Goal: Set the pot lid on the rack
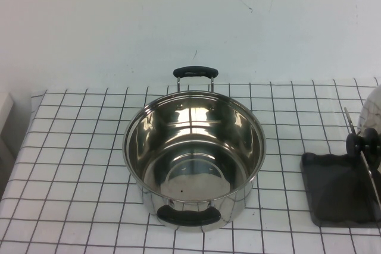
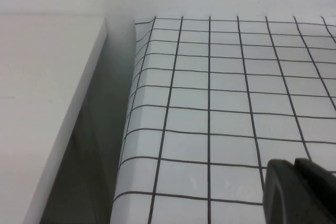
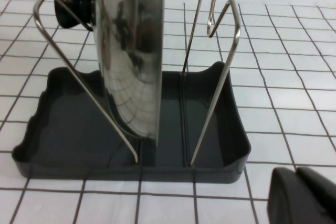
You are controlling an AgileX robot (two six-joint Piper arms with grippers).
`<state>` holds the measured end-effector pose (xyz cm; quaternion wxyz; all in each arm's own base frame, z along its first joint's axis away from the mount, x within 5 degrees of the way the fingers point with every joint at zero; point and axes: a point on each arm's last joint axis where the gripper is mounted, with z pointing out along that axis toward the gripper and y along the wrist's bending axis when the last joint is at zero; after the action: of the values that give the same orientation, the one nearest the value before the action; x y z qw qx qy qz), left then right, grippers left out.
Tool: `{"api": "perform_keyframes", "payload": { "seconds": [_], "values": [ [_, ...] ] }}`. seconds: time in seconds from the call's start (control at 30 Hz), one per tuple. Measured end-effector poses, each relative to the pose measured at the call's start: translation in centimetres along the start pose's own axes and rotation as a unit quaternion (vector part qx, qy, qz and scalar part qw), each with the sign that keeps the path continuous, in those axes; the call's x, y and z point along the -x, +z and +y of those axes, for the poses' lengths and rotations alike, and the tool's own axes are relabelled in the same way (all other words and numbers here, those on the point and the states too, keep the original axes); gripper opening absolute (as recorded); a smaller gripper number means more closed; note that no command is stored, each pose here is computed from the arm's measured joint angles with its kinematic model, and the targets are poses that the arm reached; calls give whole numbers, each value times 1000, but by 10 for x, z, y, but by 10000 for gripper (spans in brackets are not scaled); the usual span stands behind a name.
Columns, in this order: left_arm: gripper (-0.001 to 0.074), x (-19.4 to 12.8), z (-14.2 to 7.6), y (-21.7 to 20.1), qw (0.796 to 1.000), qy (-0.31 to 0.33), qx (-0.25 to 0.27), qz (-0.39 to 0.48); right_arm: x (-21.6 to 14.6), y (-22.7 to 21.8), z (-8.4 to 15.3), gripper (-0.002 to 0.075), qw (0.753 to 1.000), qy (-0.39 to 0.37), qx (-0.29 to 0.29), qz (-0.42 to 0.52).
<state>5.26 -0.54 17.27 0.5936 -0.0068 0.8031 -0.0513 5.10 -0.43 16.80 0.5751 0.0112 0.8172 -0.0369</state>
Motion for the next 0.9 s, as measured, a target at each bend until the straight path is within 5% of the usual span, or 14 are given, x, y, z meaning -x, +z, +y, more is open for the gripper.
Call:
{"api": "perform_keyframes", "payload": {
  "seconds": [0.9],
  "values": [
    [-1,0,3,0,1000,-6,25,-3,0,0,0,-3,1000,-1,0,1]
  ]
}}
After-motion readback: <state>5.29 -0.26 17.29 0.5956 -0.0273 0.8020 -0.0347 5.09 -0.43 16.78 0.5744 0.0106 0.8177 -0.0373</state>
